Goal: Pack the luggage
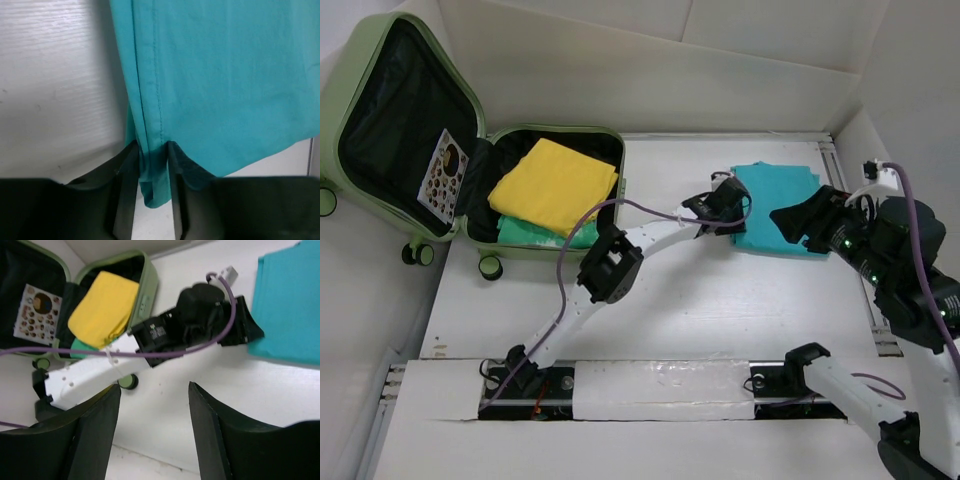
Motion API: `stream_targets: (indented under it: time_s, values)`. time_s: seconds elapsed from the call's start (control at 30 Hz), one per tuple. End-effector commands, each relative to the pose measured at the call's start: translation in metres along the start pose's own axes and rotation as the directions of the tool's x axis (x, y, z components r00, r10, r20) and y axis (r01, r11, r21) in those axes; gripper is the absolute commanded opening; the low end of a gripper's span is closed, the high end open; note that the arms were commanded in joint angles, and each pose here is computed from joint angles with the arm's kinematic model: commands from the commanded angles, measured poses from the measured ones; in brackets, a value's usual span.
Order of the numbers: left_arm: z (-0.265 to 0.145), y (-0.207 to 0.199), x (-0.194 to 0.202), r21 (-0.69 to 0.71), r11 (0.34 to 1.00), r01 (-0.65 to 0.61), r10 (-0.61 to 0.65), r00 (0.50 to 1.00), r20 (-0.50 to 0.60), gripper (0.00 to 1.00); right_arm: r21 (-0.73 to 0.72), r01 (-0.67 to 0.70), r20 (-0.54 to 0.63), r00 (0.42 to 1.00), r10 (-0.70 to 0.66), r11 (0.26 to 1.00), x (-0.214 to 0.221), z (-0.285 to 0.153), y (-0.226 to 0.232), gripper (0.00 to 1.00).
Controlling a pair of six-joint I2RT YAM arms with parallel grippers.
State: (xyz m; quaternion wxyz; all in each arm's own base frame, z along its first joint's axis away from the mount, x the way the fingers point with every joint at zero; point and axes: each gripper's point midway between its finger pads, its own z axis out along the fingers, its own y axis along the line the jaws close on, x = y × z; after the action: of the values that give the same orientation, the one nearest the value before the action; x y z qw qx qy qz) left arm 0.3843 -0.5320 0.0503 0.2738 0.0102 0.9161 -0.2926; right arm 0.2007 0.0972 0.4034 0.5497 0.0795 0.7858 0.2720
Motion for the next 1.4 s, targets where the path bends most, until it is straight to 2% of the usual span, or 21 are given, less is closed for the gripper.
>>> stream_targets:
  time_s: [0.0,0.07,0.13,0.17,0.2,0.27,0.3,0.33,0.43,0.5,0.6,0.63,0.7,0.83,0.87,0.9,1.0,1.03,1.13,1.27,1.37]
  values:
    - [-0.009,-0.005,-0.022,0.02,1.0,0.022,-0.022,1.0,0.022,0.21,-0.018,-0.006,-0.038,0.999,0.005,1.0,0.009,-0.004,0.002,0.63]
    - [-0.011,0.002,-0.021,-0.007,1.0,0.021,-0.021,0.999,0.025,0.0,-0.012,-0.006,-0.047,0.999,0.006,1.0,0.011,-0.005,0.0,0.63]
    - [-0.015,0.025,-0.025,-0.059,0.997,0.044,-0.042,0.998,0.037,0.0,-0.015,-0.007,-0.062,0.998,0.006,1.0,0.015,-0.003,0.0,0.63]
    - [-0.033,0.027,-0.05,-0.057,0.996,0.063,-0.058,0.994,0.091,0.0,-0.021,-0.009,-0.078,0.997,0.007,1.0,0.02,-0.002,0.0,0.63]
    - [-0.034,0.053,-0.043,-0.107,0.991,0.074,-0.066,0.995,0.078,0.0,-0.039,-0.009,-0.078,0.997,0.006,0.999,0.019,-0.002,0.003,0.63]
    - [-0.046,0.075,-0.058,-0.126,0.988,0.094,-0.081,0.992,0.101,0.0,-0.039,-0.013,-0.112,0.994,0.008,0.999,0.031,0.006,0.0,0.64]
    - [-0.06,0.09,-0.084,-0.13,0.983,0.131,-0.112,0.983,0.144,0.0,-0.042,-0.012,-0.109,0.994,0.008,0.999,0.031,0.008,0.0,0.64]
    - [-0.062,0.11,-0.079,-0.167,0.975,0.145,-0.123,0.984,0.132,0.0,-0.047,-0.017,-0.148,0.989,0.01,0.999,0.04,0.014,-0.001,0.64]
    - [-0.084,0.134,-0.11,-0.198,0.965,0.17,-0.13,0.971,0.198,0.0,-0.058,-0.021,-0.17,0.985,0.011,0.998,0.047,0.022,-0.002,0.66]
    - [-0.095,0.134,-0.12,-0.195,0.968,0.159,-0.116,0.97,0.213,0.2,-0.059,-0.017,-0.201,0.98,0.004,0.998,0.056,0.028,-0.004,0.67]
    - [-0.123,0.12,-0.145,-0.188,0.97,0.154,-0.099,0.956,0.275,0.37,-0.075,-0.023,-0.226,0.974,0.005,0.997,0.063,0.035,-0.003,0.68]
    - [-0.137,0.112,-0.155,-0.172,0.974,0.147,-0.09,0.949,0.302,0.47,-0.078,-0.026,-0.24,0.971,0.007,0.997,0.065,0.037,-0.003,0.7]
    - [-0.155,0.102,-0.163,-0.155,0.977,0.147,-0.092,0.943,0.319,0.55,-0.081,-0.016,-0.239,0.971,-0.004,0.997,0.065,0.037,-0.003,0.7]
    - [-0.174,0.089,-0.119,-0.141,0.979,0.146,-0.105,0.959,0.265,0.59,-0.073,0.006,-0.241,0.97,-0.024,0.997,0.067,0.039,-0.007,0.71]
    - [-0.184,0.07,-0.098,-0.106,0.986,0.129,-0.101,0.966,0.236,0.59,-0.062,0.016,-0.245,0.969,-0.031,0.998,0.07,0.041,-0.011,0.71]
    - [-0.179,0.079,-0.067,-0.137,0.981,0.136,-0.109,0.977,0.185,0.59,-0.064,0.025,-0.244,0.969,-0.04,0.998,0.07,0.041,-0.011,0.71]
    - [-0.181,0.064,-0.017,-0.105,0.968,0.23,-0.216,0.968,0.128,0.6,-0.061,0.033,-0.254,0.966,-0.047,0.998,0.074,0.042,-0.014,0.71]
    - [-0.171,0.075,0.004,-0.118,0.958,0.261,-0.25,0.963,0.098,0.6,-0.056,0.032,-0.262,0.964,-0.046,0.998,0.077,0.043,-0.016,0.71]
    - [-0.162,0.081,0.031,-0.1,0.915,0.391,-0.387,0.92,0.06,0.6,-0.063,0.043,-0.254,0.966,-0.058,0.997,0.076,0.041,-0.016,0.71]
    - [-0.145,0.075,0.021,-0.022,0.879,0.476,-0.472,0.876,0.097,0.61,-0.068,0.063,-0.252,0.965,-0.078,0.996,0.075,0.035,-0.016,0.71]
    - [-0.126,0.092,0.022,-0.046,0.836,0.547,-0.54,0.835,0.103,0.64,-0.069,0.063,-0.251,0.965,-0.078,0.996,0.078,0.03,-0.018,0.71]
